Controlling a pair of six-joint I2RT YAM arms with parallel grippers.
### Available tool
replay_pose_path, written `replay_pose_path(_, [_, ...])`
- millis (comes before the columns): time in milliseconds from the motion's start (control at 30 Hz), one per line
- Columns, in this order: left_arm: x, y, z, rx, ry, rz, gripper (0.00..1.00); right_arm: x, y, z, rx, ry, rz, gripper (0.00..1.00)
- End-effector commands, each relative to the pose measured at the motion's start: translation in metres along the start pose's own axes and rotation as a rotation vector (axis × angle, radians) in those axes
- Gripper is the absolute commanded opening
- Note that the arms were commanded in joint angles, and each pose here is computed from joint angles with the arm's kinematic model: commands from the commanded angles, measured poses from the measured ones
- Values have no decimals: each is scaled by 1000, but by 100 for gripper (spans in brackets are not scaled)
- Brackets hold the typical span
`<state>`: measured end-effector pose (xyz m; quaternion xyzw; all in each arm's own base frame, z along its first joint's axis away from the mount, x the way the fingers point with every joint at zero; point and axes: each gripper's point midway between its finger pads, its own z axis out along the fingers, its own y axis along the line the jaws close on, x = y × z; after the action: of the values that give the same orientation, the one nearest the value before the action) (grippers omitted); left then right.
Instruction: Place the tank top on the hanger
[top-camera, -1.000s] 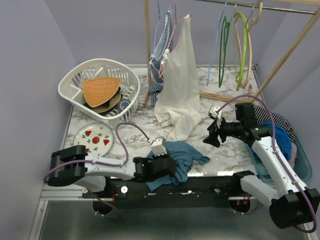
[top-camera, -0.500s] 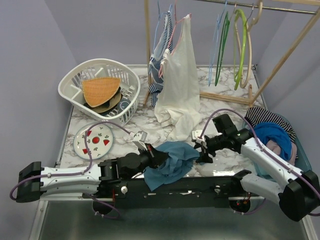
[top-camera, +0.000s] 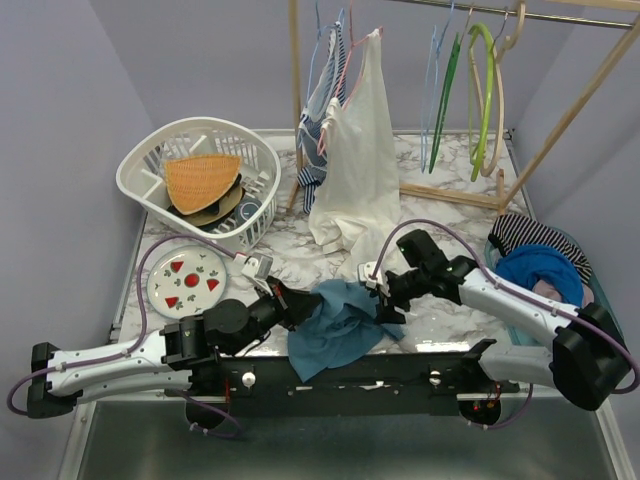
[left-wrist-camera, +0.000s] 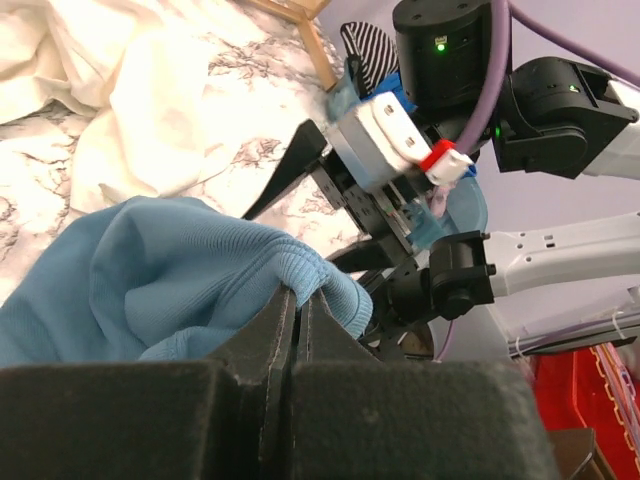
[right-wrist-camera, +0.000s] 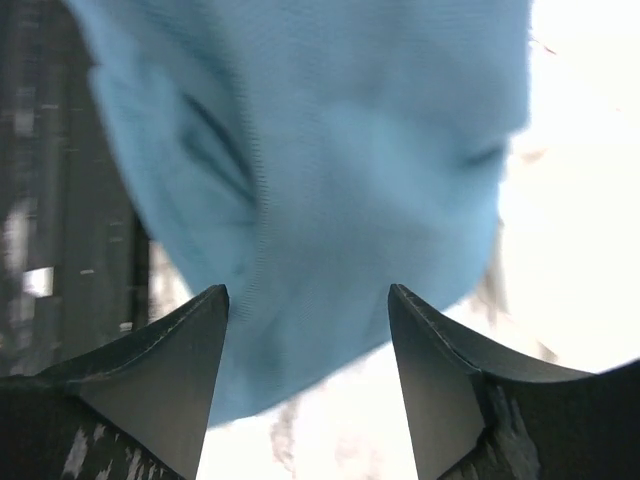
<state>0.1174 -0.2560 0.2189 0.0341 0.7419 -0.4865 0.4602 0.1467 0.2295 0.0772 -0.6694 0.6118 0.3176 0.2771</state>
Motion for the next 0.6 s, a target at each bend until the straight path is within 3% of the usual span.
replay_pose_path(0, [-11,7,-3,-53,-12,79,0,0,-43,1,185,52,11,72])
replay_pose_path(133, [-17,2,-2,-48,-18,97,0,5,-45,2,193,84,50,58])
replay_pose_path(233, [-23,-1,-2,-49,-30,116,0,3,-37,3,141,85,71,36])
replay_pose_path(267, [-26,-2,-2,-52,-36,119,0,3,-36,2,140,93,73,23])
replay_pose_path(367, [-38,-5,-6,-64,-45,154,0,-9,-45,-18,208,129,80,2])
replay_pose_path(567, [-81,-49,-20,31,-70,287,0,-68,-39,-103,330,111,-74,0])
